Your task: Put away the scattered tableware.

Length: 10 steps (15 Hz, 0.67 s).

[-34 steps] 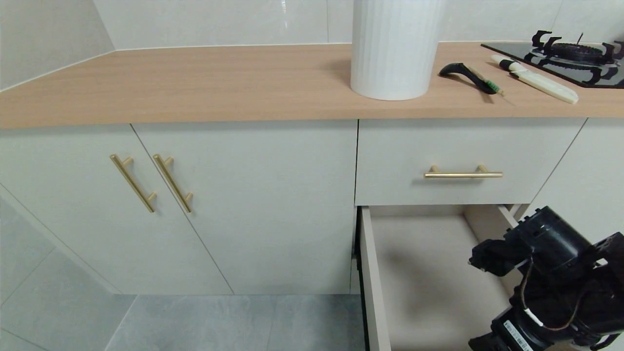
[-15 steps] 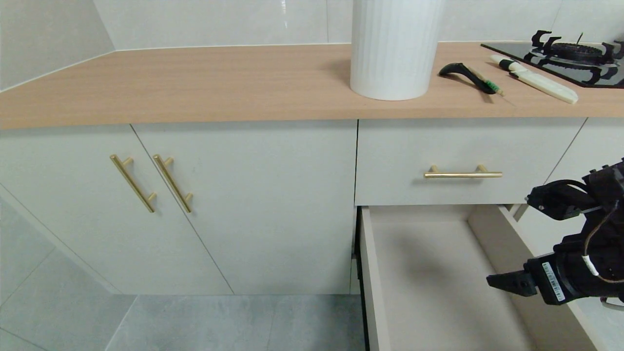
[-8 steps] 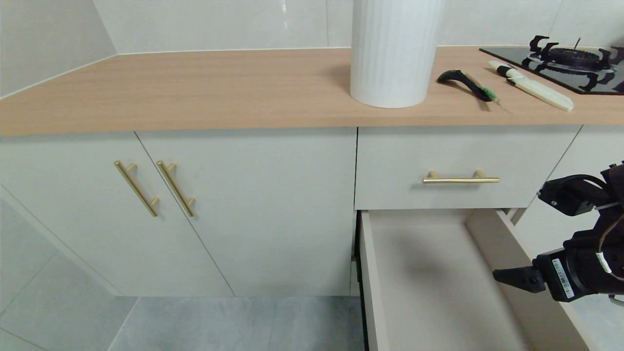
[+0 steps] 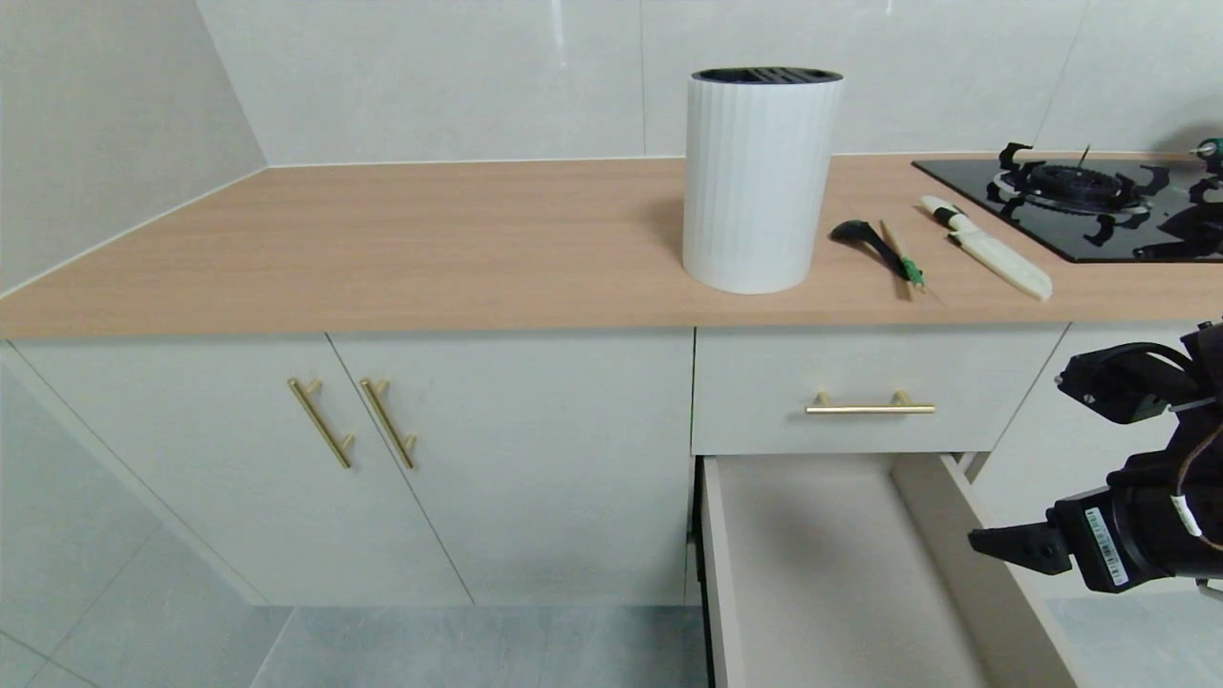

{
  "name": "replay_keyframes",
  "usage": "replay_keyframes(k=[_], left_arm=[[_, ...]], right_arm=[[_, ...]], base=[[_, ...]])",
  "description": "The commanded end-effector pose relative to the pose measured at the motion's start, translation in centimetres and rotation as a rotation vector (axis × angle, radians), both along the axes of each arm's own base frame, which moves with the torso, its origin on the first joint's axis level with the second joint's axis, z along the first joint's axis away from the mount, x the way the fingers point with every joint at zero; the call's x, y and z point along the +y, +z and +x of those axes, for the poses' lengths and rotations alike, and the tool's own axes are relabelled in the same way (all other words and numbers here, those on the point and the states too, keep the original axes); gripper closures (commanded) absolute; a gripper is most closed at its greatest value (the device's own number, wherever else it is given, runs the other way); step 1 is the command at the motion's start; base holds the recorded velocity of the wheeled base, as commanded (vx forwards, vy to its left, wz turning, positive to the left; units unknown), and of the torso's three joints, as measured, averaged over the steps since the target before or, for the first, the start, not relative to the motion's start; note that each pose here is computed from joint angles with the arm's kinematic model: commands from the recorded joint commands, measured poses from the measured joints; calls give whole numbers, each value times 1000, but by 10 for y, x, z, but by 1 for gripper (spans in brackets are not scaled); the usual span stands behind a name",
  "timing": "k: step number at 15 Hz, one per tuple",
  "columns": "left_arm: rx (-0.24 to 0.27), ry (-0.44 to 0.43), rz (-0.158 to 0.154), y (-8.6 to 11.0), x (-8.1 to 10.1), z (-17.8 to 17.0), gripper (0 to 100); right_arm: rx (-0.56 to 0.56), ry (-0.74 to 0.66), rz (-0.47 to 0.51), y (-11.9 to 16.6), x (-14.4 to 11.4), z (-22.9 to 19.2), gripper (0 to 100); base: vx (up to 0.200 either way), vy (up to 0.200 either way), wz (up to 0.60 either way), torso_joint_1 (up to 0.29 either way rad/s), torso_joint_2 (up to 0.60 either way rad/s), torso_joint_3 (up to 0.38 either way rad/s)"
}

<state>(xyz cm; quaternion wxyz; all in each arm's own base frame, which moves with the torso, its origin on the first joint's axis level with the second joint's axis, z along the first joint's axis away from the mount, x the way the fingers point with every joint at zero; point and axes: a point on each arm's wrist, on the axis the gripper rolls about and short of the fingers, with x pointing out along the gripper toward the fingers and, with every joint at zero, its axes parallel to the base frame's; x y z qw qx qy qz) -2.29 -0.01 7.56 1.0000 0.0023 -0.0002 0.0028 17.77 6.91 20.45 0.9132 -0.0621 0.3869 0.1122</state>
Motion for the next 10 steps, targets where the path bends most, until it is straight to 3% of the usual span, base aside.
replay_keyframes(k=[1, 4, 6, 8, 10], left_arm=[[0, 1, 0, 0, 0, 0, 0], [2, 1, 0, 0, 0, 0, 0], [2, 1, 0, 0, 0, 0, 0], [0, 1, 0, 0, 0, 0, 0], [0, 1, 0, 0, 0, 0, 0]], right_arm=[[2, 0, -1, -1, 0, 1, 0], [-1, -1, -1, -1, 0, 0, 0], [-52, -1, 20, 8, -1, -3, 0], [-184, -24, 75, 43, 2, 10, 0], [-226, -61, 96, 78, 2, 30, 0]], base=[[0, 0, 0, 295, -486, -256], [0, 0, 0, 330, -482, -266], [0, 0, 0, 156, -303, -156], [0, 0, 0, 51, -102, -49], [0, 0, 0, 0, 0, 0]])
